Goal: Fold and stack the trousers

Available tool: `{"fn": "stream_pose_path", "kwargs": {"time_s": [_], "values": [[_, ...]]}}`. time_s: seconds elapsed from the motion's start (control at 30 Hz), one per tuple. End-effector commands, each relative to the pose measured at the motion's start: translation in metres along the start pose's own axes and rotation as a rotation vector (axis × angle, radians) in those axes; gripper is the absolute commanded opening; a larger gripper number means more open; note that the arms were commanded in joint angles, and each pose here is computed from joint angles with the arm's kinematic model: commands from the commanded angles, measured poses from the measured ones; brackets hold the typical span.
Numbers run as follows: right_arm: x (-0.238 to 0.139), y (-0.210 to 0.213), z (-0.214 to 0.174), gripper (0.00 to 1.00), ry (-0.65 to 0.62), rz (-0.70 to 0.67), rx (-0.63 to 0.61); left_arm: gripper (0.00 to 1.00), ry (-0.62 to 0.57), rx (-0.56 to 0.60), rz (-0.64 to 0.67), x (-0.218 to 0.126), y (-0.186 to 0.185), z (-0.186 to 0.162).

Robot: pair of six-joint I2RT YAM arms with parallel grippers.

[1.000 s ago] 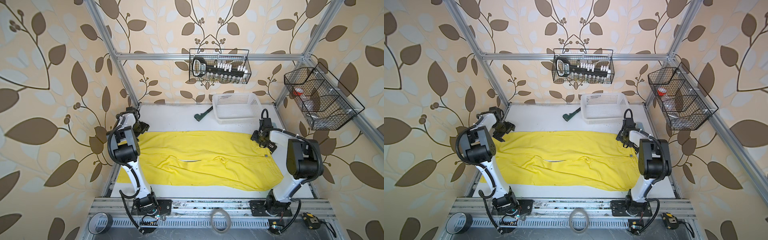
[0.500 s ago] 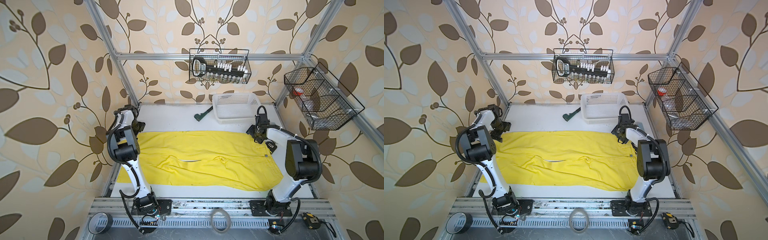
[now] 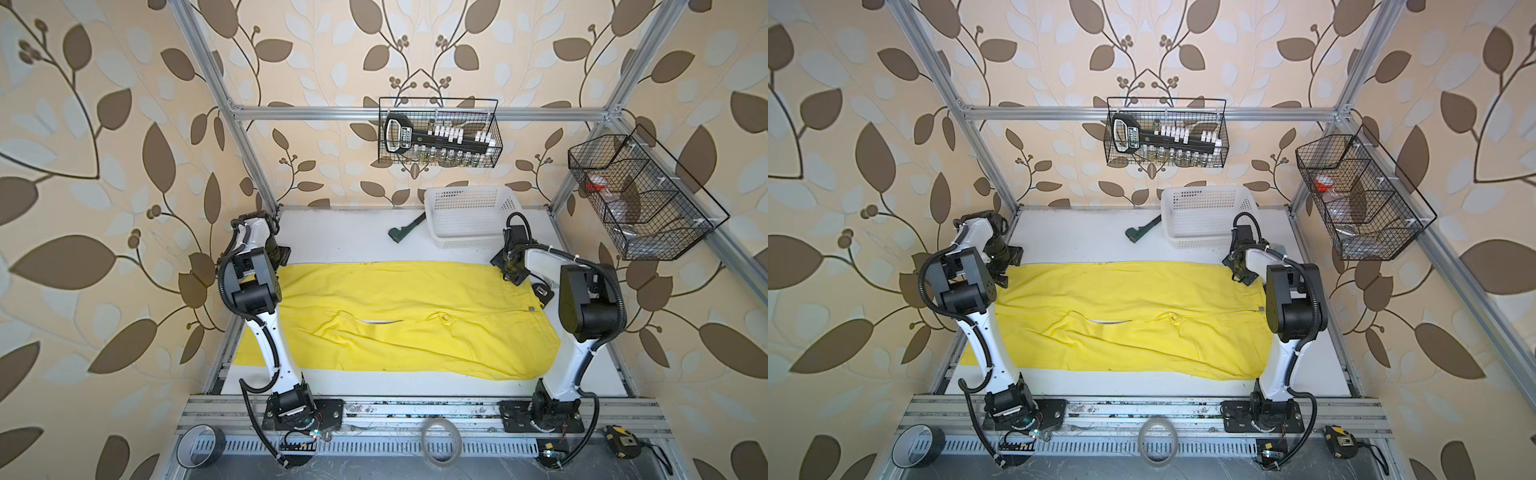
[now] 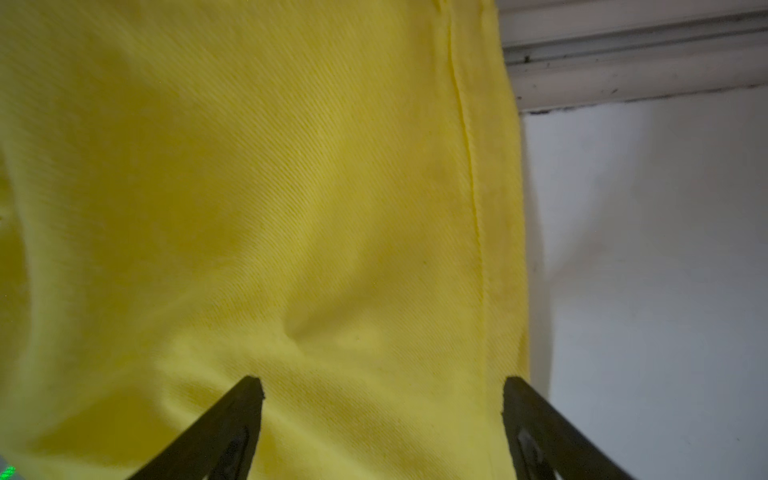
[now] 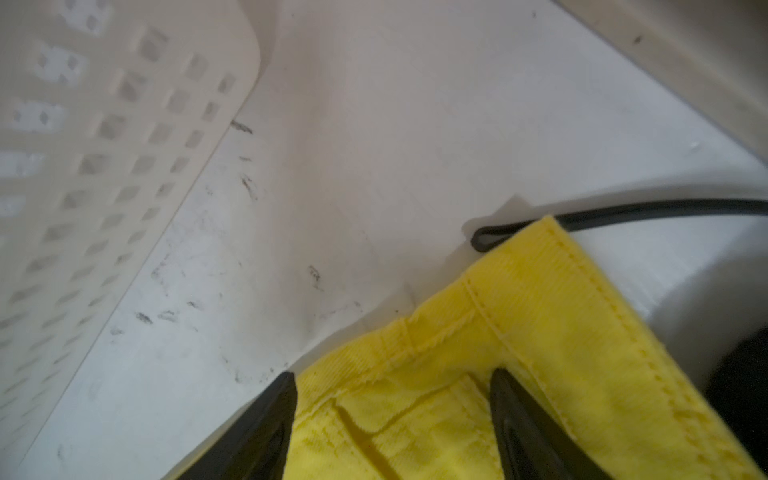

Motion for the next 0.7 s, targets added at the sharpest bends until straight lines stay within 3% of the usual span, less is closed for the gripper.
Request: {"fn": "stream_pose_path", "kwargs": {"time_s": [0.0,0.13,0.2,0.4,0.57,0.67], "values": [[0.006,-0.002,-0.003,0.74,0.005,-0.068,-0.014,0.91,-0.004,-0.019,0.064,0.000,0.004,0.004],[0.015,-0.005,-0.016,0.70,0.067,-0.071,-0.026,0.91,-0.015,0.011,0.036,-0.003,-0.010,0.005],[0.019,-0.011,-0.020,0.61,0.075,-0.086,-0.031,0.91,-0.044,0.020,0.012,-0.014,-0.017,0.006],[0.024,-0.022,-0.020,0.46,0.107,-0.077,-0.011,0.92,-0.062,-0.001,0.049,-0.013,-0.020,0.006],[0.022,-0.021,-0.020,0.47,0.094,-0.075,-0.024,0.92,-0.037,0.013,0.064,0.002,-0.028,0.003],[0.018,-0.024,-0.022,0.40,0.096,-0.062,-0.023,0.91,-0.031,0.029,0.067,0.009,-0.033,0.001]]}}
Point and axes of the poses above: each gripper's point midway between its finger pads, its own x axis out along the fingers, its own y axis along the line the jaws close on, z = x × y, the point moved 6 cm from there along -x, back along the fingers, and after that the axes turned 12 degrees about x, right-handed, at the moved point
